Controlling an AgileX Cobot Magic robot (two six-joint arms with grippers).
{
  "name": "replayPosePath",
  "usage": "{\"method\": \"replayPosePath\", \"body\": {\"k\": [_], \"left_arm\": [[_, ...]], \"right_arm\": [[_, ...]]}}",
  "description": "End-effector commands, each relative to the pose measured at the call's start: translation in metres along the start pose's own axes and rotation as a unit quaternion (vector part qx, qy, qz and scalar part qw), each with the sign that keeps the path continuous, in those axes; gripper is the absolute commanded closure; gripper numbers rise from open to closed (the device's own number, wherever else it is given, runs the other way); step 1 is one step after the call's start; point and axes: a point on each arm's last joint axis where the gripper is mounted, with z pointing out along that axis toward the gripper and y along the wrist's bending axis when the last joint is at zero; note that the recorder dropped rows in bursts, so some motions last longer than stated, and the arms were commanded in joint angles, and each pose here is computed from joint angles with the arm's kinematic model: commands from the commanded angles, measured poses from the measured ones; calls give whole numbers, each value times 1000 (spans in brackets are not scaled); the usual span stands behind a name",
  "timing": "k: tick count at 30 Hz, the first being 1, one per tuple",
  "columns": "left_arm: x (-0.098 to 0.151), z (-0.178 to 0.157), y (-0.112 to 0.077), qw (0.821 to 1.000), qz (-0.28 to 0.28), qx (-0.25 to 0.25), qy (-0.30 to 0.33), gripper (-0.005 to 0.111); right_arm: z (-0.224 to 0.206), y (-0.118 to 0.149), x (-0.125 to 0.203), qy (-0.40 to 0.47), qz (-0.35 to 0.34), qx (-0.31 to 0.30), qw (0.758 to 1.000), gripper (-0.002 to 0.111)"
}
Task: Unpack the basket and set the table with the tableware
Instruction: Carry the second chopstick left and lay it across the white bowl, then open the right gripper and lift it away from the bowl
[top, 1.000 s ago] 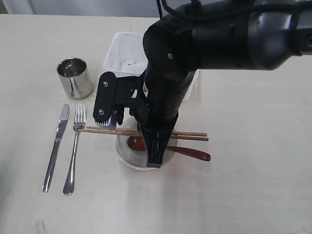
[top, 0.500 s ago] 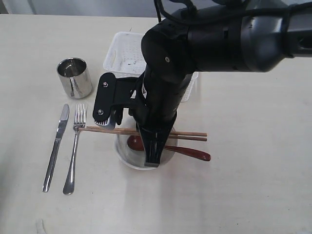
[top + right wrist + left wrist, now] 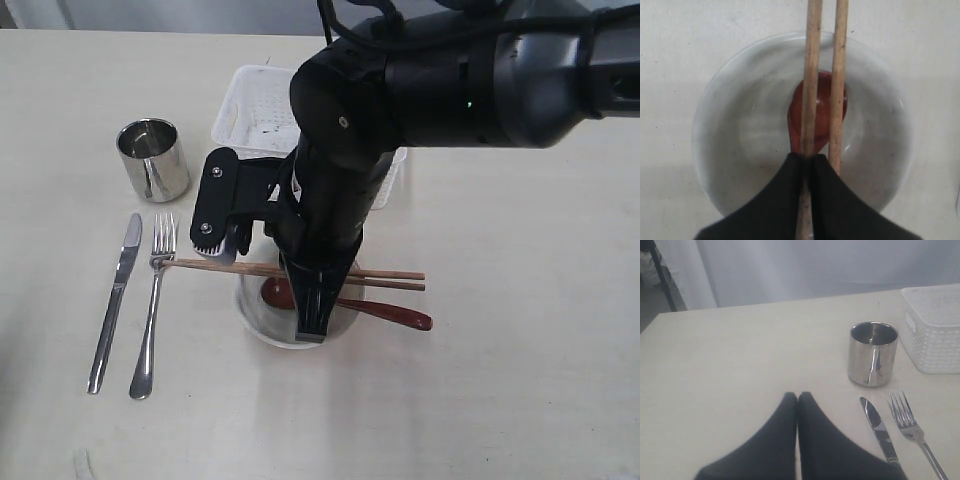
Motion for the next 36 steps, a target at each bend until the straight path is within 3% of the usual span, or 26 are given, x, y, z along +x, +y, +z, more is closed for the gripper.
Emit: {"method": "replayPosePath", "body": {"k": [1,15,23,36], "left_arm": [[1,0,0,1000,-2,3,0,107],[1,0,0,1000,-1,3,0,107],[1,0,0,1000,-1,3,0,107],[1,0,0,1000,-1,3,0,107]], "right_arm": [[-1,0,0,2,-2,1,1000,109],[-2,1,0,6,-3,-2,1000,108],[-2,1,0,3,-7,0,1000,87],[-17,0,-1,-20,2,17,1000,86]]}}
